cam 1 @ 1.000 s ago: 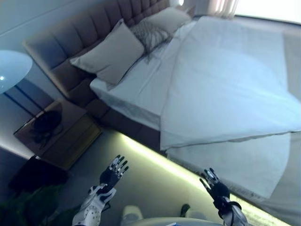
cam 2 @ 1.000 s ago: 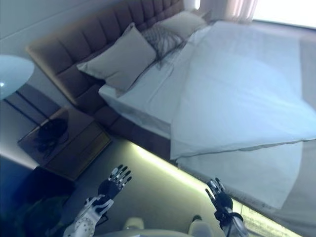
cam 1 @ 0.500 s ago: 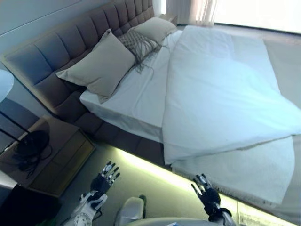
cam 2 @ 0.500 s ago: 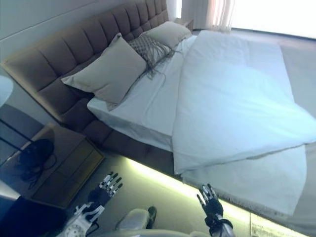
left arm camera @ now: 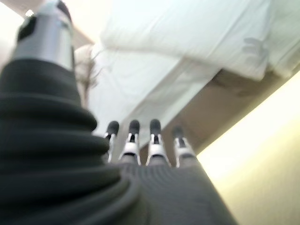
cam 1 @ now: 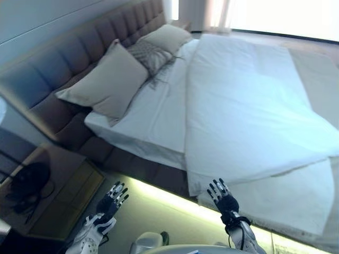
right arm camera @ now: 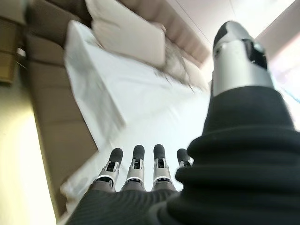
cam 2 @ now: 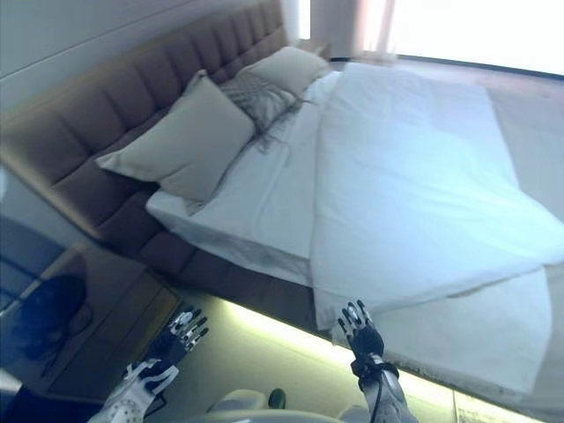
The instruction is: Make the bed neatly
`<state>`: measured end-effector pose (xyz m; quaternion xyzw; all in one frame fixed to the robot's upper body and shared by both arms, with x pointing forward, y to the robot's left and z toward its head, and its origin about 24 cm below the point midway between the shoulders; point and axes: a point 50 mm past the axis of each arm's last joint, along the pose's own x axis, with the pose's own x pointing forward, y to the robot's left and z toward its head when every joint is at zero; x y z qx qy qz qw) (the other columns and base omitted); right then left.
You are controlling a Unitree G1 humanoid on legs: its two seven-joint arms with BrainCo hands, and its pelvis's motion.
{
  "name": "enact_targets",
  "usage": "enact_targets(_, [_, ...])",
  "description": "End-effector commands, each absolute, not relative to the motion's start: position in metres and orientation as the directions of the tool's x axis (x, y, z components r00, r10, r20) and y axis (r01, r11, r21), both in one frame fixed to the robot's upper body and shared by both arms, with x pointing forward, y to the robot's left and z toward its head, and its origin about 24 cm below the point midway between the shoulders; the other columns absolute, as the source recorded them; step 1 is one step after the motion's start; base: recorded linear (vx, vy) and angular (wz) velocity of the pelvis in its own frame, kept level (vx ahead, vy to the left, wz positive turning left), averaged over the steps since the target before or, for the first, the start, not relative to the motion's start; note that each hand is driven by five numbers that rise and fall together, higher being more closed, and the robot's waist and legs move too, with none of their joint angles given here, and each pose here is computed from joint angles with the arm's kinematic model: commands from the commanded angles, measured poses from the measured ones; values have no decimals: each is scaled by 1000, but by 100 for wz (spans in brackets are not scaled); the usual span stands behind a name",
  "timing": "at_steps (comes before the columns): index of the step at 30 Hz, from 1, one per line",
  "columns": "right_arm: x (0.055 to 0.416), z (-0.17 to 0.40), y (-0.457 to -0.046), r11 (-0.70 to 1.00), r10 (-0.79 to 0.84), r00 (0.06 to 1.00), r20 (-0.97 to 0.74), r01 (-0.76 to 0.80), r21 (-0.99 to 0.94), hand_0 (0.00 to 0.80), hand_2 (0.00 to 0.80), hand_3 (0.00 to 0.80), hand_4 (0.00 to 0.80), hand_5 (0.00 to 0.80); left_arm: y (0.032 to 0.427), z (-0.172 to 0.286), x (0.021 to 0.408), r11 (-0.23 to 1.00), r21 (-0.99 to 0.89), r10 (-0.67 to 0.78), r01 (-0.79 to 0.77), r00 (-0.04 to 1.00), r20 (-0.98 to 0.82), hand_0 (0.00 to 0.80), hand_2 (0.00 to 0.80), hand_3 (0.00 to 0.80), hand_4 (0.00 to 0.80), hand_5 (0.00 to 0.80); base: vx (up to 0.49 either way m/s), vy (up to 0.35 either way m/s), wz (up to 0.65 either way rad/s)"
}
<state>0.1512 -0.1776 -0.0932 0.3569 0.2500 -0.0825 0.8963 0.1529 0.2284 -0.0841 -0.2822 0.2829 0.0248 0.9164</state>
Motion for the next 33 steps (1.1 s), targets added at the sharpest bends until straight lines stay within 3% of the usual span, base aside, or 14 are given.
enact_targets(1, [160,-83,-191,719,1,898,-440,305,624,0,0,0,0,0,239,-57,173,860,-495,-109,-124,903,-416,0,0,0,0,0,222,-195,33])
enact_targets(8, [149,-89,-191,726,52,896,-441,269,633,0,0,0,0,0,258,-60,160,859,-471,-30,-198,900,-434,0,0,0,0,0,184,-218,37])
enact_targets(19, [164,-83,-201,786,76,890,-449,223,576,0,0,0,0,0,243,-63,157,809,-551,-38,-206,916,-399,0,0,0,0,0,51,-307,12])
enact_targets(33, [158,-75,-220,778,-2,908,-420,265,570,0,0,0,0,0,227,-74,149,805,-555,-73,-209,894,-443,0,0,0,0,0,202,120,-3])
